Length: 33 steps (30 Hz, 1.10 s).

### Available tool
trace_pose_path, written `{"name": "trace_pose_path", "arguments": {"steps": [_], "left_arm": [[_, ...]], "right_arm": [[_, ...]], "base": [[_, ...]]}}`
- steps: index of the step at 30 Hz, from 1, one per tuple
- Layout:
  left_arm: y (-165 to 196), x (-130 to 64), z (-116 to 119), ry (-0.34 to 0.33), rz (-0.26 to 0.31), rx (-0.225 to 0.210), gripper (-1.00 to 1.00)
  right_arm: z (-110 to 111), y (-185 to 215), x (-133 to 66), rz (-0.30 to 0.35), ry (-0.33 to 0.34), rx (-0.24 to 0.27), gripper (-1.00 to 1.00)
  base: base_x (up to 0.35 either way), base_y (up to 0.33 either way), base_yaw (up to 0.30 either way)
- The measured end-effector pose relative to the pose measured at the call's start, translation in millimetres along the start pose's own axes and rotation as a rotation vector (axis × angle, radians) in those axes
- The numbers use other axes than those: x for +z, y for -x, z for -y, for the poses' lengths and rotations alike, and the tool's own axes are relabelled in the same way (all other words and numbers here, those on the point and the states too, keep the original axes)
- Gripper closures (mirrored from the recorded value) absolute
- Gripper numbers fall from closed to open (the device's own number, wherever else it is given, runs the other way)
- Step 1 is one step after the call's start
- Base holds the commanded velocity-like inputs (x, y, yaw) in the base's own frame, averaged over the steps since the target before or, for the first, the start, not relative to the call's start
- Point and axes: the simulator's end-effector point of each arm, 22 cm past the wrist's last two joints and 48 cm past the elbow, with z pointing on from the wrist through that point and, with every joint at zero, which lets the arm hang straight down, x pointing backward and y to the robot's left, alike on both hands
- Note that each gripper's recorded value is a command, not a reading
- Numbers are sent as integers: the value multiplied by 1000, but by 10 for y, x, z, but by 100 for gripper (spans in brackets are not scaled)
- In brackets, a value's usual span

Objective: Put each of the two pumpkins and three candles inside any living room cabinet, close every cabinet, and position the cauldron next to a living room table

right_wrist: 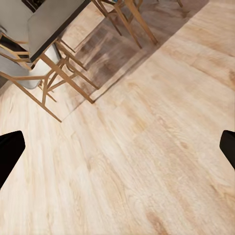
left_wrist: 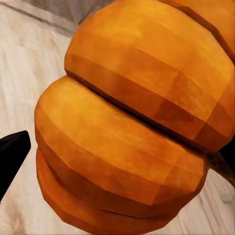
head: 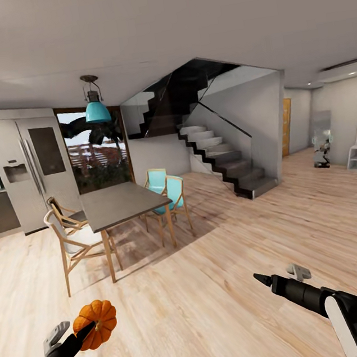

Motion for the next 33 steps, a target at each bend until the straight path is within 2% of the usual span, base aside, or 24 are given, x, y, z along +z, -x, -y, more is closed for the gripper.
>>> {"name": "trace_pose_path", "arguments": {"steps": [7,9,17,33], "left_arm": [[19,-1,3,-2,8,2,100],[17,1,3,-2,7,2,100],[20,4,3,-2,10,5,100],[46,5,-2,1,23,18,100]], "right_arm": [[70,-104,42,-20,-4,15,-100],[96,-82,61,1,-5,6,-100],[143,-5,67,45,-8,-17,-100],[203,-81,79,34,6,10,-100]], "base": [[311,116,-30],[266,184,-189],[217,227,-270],[136,268,-291]]}}
